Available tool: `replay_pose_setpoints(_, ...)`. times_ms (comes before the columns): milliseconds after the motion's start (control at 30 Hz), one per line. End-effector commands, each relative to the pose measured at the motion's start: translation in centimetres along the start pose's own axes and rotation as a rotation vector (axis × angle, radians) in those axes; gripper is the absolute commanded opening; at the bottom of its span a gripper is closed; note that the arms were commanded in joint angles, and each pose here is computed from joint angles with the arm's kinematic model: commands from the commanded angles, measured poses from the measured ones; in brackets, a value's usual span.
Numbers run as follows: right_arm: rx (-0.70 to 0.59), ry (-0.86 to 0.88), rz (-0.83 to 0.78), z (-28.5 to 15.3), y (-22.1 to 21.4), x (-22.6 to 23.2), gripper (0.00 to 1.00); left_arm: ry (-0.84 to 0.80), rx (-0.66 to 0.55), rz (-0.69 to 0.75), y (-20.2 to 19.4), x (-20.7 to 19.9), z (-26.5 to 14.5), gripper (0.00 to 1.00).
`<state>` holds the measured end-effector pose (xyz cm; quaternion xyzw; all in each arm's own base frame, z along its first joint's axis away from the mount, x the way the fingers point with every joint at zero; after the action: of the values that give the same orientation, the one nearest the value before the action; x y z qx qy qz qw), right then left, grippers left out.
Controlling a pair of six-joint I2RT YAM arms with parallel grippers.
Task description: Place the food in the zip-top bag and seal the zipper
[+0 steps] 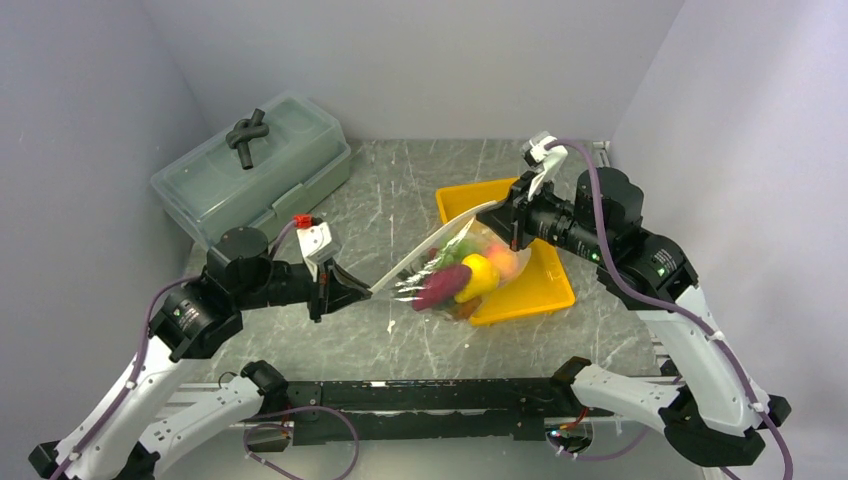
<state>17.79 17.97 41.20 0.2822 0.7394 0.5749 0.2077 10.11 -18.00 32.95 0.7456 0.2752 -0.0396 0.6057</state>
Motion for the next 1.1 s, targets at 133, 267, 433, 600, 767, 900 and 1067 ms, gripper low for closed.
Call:
replay_pose_setpoints(133, -0.233, -0.182, -0.013, -2.8, 5.5, -2.2, 0.00, 0.033, 0.045, -0.003, -1.5, 0.4, -0.5, 0.00)
replay_pose_setpoints(267, -0.256, -0.198, -0.018, -3.5, 5.9, -2.3, 0.00, 0.043, 0.036, -0.003, -1.7, 0.5, -0.7, 0.00)
replay_pose_setpoints(433, -0.239, -0.131, -0.021, -2.6, 5.7, -1.5, 0.00, 0.060, 0.002, 0.004, -1.0, 0.6, -0.7, 0.05)
replay_pose_setpoints(600, -0.214, -0.048, -0.035, -1.7, 5.2, -0.6, 0.00, 0.094, -0.027, 0.008, 0.0, 1.0, -0.6, 0.31)
replay_pose_setpoints(767, -0.165, 0.056, -0.056, -0.8, 4.4, 0.6, 0.00, 0.170, -0.054, 0.018, 1.3, 1.8, -0.7, 0.46)
replay_pose_setpoints(900, -0.124, 0.095, -0.068, -0.3, 3.5, 0.9, 0.00, 0.211, -0.093, 0.030, 2.5, 2.2, -0.8, 0.61)
replay_pose_setpoints(1067, -0.091, 0.122, -0.085, -0.1, 2.7, 1.1, 0.00, 0.248, -0.140, 0.047, 3.7, 2.6, -0.9, 0.70)
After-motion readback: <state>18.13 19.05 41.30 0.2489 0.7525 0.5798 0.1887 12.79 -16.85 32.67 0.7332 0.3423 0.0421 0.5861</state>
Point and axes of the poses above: each gripper's point midway between its finger pads, its own z axis out along the fingers, its own x axis along the line the jaws close on, y = z × x, the point moved 4 cm from there along -z, back along the fingers, and after that the axes turned 10 degrees about -z, right-handed, at the moved point
